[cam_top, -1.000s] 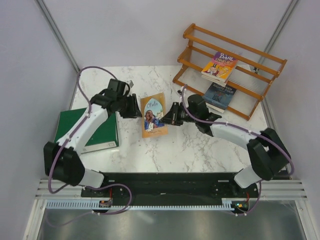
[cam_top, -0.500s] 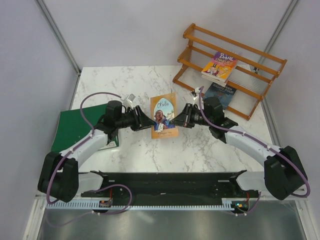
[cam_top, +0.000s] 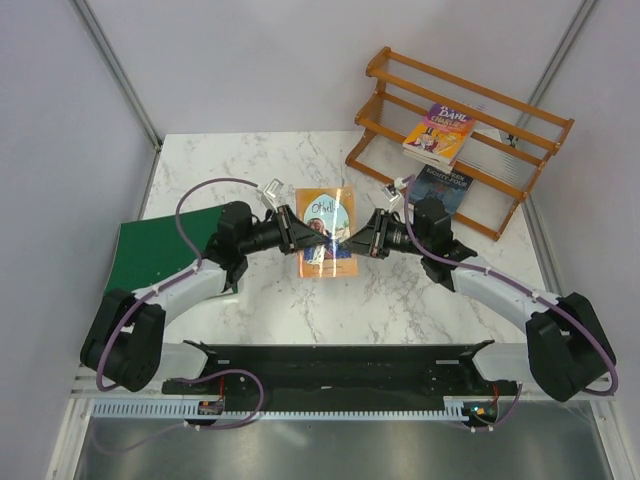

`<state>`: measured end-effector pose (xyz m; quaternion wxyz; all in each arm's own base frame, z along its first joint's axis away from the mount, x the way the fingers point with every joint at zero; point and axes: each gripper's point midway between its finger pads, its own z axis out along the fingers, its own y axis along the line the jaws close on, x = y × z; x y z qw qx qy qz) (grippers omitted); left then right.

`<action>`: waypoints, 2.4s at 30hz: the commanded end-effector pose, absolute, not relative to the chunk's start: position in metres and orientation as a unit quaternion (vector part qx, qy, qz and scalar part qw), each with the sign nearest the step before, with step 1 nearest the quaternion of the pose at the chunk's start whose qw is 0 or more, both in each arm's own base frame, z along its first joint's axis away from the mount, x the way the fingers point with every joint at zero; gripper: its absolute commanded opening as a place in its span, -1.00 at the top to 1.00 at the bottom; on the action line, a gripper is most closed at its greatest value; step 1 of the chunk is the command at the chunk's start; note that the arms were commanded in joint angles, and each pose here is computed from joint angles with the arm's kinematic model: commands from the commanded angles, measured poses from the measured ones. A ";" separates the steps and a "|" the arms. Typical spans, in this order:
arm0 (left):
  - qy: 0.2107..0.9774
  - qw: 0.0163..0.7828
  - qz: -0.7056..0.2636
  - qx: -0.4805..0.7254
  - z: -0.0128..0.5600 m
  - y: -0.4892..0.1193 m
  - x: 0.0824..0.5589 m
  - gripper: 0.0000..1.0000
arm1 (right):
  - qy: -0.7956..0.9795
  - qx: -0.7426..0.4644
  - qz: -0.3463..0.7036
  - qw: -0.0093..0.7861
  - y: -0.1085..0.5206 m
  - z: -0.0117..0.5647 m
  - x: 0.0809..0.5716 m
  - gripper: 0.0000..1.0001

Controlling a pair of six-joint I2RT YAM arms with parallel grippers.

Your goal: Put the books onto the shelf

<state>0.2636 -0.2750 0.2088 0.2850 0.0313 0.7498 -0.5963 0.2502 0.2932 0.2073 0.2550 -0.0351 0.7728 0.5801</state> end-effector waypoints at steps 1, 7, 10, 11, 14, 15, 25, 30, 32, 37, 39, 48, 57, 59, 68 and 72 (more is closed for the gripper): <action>0.685 0.290 -0.661 0.098 0.259 -0.304 0.251 0.94 | 0.775 -0.061 0.571 0.263 0.290 0.207 0.239 0.52; 0.668 0.291 -0.676 0.108 0.279 -0.311 0.250 0.96 | 0.825 0.013 0.475 0.305 0.251 0.182 0.244 -0.24; 0.663 0.291 -0.680 0.116 0.287 -0.313 0.250 0.96 | 0.822 0.054 0.470 0.317 0.234 0.177 0.240 -0.43; 0.659 0.289 -0.684 0.121 0.291 -0.313 0.249 0.96 | 0.820 0.069 0.471 0.319 0.230 0.177 0.239 -0.52; 0.654 0.284 -0.692 0.117 0.296 -0.316 0.251 0.96 | 0.801 0.095 0.484 0.339 0.222 0.183 0.235 -0.78; 0.644 0.289 -0.698 0.123 0.301 -0.316 0.251 0.96 | 0.795 0.097 0.490 0.343 0.222 0.185 0.233 -0.80; 0.627 0.259 -0.724 0.126 0.299 -0.343 0.253 0.96 | 0.744 0.092 0.560 0.353 0.227 0.201 0.219 -0.81; 0.632 0.243 -0.727 0.117 0.284 -0.352 0.258 0.96 | 0.735 0.093 0.571 0.354 0.225 0.204 0.213 -0.75; 0.634 0.240 -0.726 0.113 0.276 -0.355 0.261 0.96 | 0.728 0.094 0.578 0.356 0.224 0.208 0.210 -0.64; 0.642 0.230 -0.724 0.101 0.258 -0.361 0.265 0.96 | 0.726 0.089 0.580 0.359 0.222 0.212 0.205 0.31; 0.645 0.226 -0.724 0.094 0.250 -0.363 0.268 0.96 | 0.729 0.086 0.578 0.356 0.222 0.210 0.204 0.74; 0.725 0.230 -0.642 0.097 0.214 -0.365 0.286 0.34 | 0.777 0.114 0.501 0.363 0.203 0.172 0.217 1.00; 0.875 0.355 -0.323 0.061 0.210 -0.275 0.320 0.10 | 0.797 0.134 0.460 0.369 0.179 0.158 0.242 1.00; 0.879 0.361 -0.305 0.062 0.218 -0.265 0.315 0.07 | 0.803 0.141 0.453 0.361 0.175 0.152 0.248 1.00; 0.897 0.355 -0.261 0.045 0.213 -0.234 0.292 0.06 | 0.815 0.149 0.417 0.374 0.142 0.151 0.283 1.00; 0.905 0.339 -0.254 0.045 0.196 -0.229 0.284 0.06 | 0.817 0.153 0.407 0.378 0.134 0.152 0.295 1.00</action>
